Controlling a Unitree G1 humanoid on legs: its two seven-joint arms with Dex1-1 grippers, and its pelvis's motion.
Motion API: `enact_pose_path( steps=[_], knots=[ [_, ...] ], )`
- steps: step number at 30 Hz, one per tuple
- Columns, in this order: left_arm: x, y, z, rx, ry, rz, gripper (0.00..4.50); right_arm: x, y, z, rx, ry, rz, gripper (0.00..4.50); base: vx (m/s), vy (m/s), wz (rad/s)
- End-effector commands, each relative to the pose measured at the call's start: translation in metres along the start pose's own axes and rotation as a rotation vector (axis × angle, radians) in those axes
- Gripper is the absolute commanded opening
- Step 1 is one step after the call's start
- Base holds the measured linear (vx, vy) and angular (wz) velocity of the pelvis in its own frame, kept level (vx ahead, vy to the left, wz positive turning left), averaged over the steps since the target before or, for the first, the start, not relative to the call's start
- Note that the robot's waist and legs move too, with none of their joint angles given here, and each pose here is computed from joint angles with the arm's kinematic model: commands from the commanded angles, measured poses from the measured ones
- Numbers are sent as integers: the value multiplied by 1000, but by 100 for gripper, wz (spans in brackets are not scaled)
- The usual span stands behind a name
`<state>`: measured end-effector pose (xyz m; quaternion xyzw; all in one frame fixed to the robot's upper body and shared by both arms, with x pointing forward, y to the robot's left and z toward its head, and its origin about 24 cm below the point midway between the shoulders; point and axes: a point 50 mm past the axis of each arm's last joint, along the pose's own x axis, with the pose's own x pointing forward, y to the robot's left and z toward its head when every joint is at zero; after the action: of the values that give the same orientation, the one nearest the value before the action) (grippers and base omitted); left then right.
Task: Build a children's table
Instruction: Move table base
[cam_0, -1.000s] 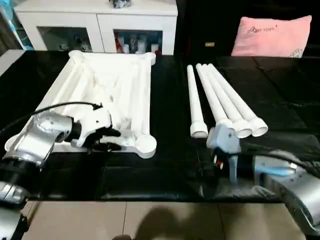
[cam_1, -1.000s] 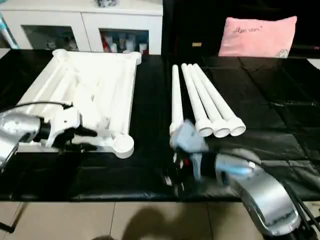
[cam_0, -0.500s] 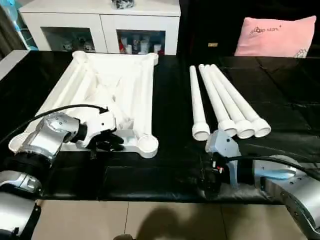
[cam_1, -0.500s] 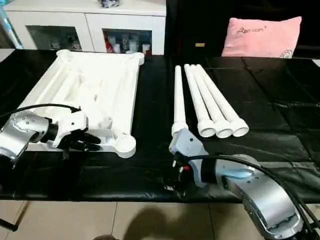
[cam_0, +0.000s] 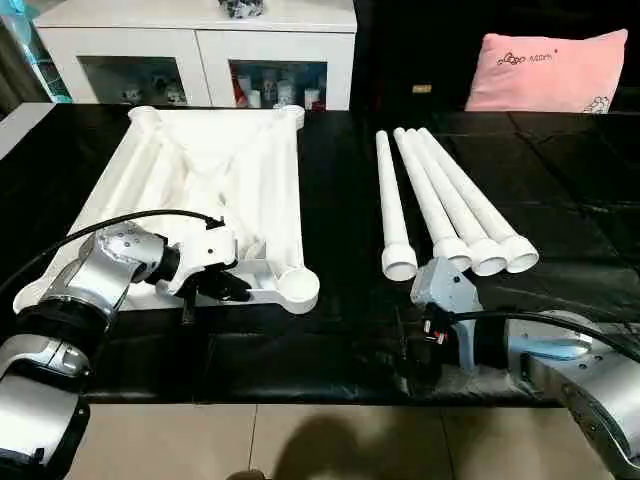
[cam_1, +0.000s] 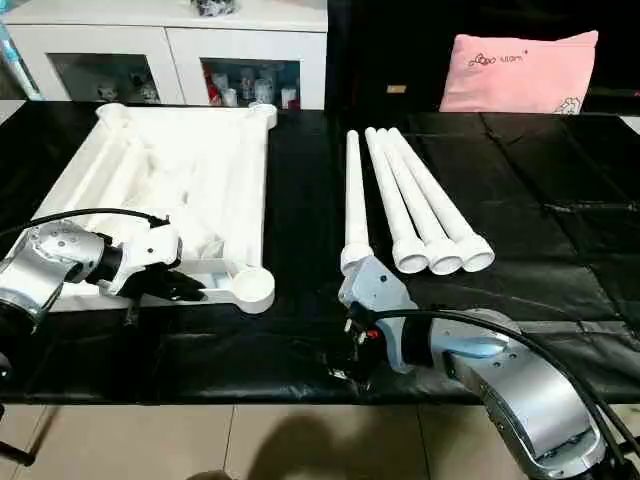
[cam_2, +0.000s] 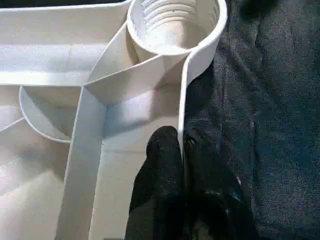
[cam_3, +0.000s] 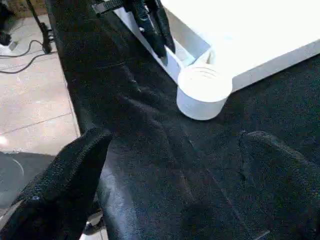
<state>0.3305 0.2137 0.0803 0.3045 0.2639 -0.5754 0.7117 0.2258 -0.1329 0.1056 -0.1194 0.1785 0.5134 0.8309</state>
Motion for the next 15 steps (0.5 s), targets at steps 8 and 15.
enact_pose_path(
  steps=[8, 15],
  knots=[
    [10, 1, 15, -107, -112, 124, 4, 1, -4, 1, -5, -13, -46, 450, 0, 0, 0],
    [21, -3, 14, -175, -85, 188, 4, 2, -6, 2, -5, -15, -60, 450, 0, 0, 0]
  ],
)
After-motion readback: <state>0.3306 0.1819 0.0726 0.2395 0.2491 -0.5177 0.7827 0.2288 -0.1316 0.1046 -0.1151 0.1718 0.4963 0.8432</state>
